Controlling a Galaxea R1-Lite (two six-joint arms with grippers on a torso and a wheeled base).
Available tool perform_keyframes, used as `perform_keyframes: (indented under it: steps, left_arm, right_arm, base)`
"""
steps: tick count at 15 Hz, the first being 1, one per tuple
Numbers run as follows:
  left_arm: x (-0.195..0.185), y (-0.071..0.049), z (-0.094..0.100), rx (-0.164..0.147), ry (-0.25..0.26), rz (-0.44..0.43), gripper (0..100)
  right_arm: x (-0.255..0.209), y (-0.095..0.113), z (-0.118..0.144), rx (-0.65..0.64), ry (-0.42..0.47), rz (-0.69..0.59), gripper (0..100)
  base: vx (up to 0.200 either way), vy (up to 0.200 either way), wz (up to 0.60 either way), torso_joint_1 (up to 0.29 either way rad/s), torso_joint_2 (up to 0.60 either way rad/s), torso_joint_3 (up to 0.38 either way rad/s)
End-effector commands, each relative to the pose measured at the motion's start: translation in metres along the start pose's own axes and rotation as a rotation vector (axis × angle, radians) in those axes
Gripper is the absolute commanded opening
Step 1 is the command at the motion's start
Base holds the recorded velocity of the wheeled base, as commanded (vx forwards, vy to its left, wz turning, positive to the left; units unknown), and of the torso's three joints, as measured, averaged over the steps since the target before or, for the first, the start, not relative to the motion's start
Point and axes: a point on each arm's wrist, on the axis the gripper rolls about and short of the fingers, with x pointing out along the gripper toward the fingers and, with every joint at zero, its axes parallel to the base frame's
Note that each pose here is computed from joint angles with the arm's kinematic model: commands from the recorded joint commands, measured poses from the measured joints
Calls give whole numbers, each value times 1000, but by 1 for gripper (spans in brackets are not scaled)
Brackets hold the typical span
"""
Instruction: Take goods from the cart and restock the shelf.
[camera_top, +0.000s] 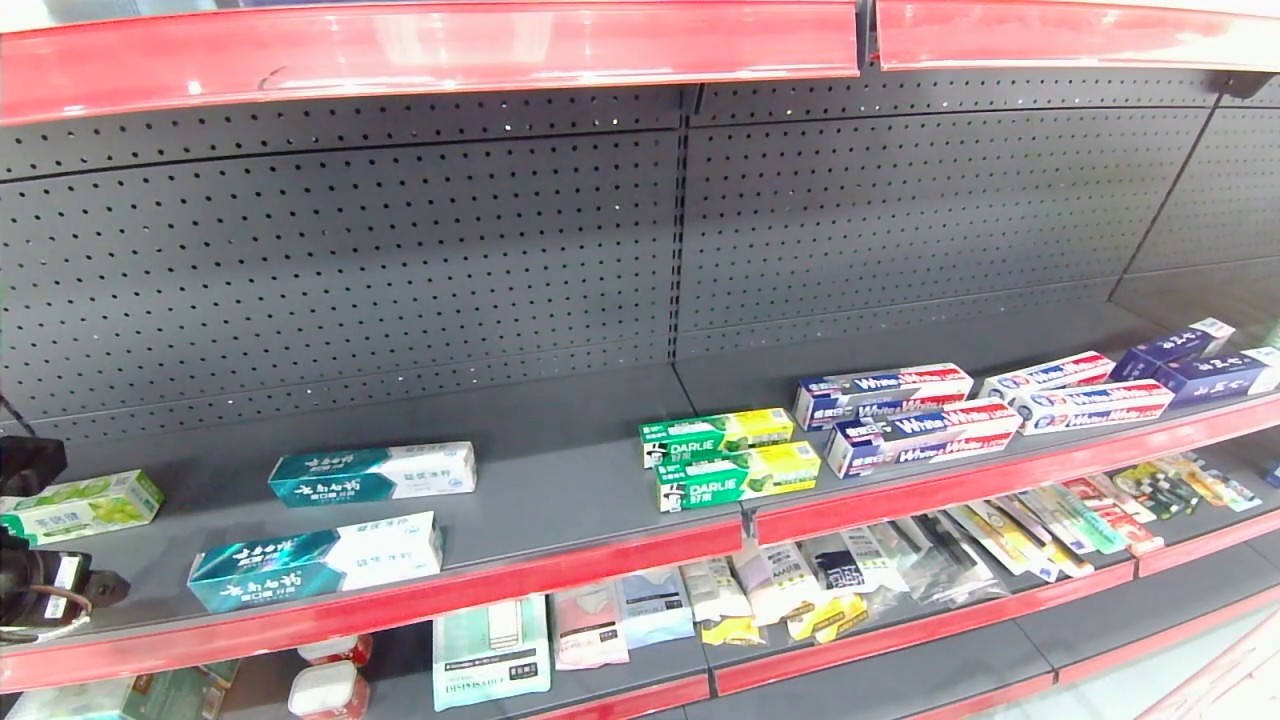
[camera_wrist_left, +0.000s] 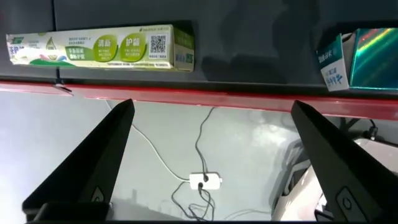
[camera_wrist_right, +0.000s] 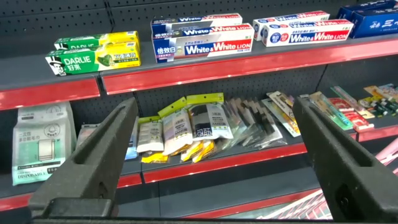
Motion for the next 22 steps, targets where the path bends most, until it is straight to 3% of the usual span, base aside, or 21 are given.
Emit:
perform_keyframes:
  steps: [1, 11, 15, 22]
  left_arm:
    - [7, -3, 1, 11, 10, -10, 100]
    - [29, -7, 7, 19, 0, -20, 100]
    - [33, -17, 10, 48, 0, -47, 100]
    - [40, -21, 17, 55, -42, -43, 100]
  right_arm:
    - [0, 0, 0, 0, 0, 0, 100]
    - [0, 0, 0, 0, 0, 0, 100]
    - [0, 0, 0, 0, 0, 0, 100]
    - [0, 0, 0, 0, 0, 0, 100]
  base:
    - [0, 0, 0, 0, 0, 0]
    - [0, 0, 0, 0, 0, 0]
    - [0, 0, 0, 0, 0, 0]
    - [0, 0, 0, 0, 0, 0]
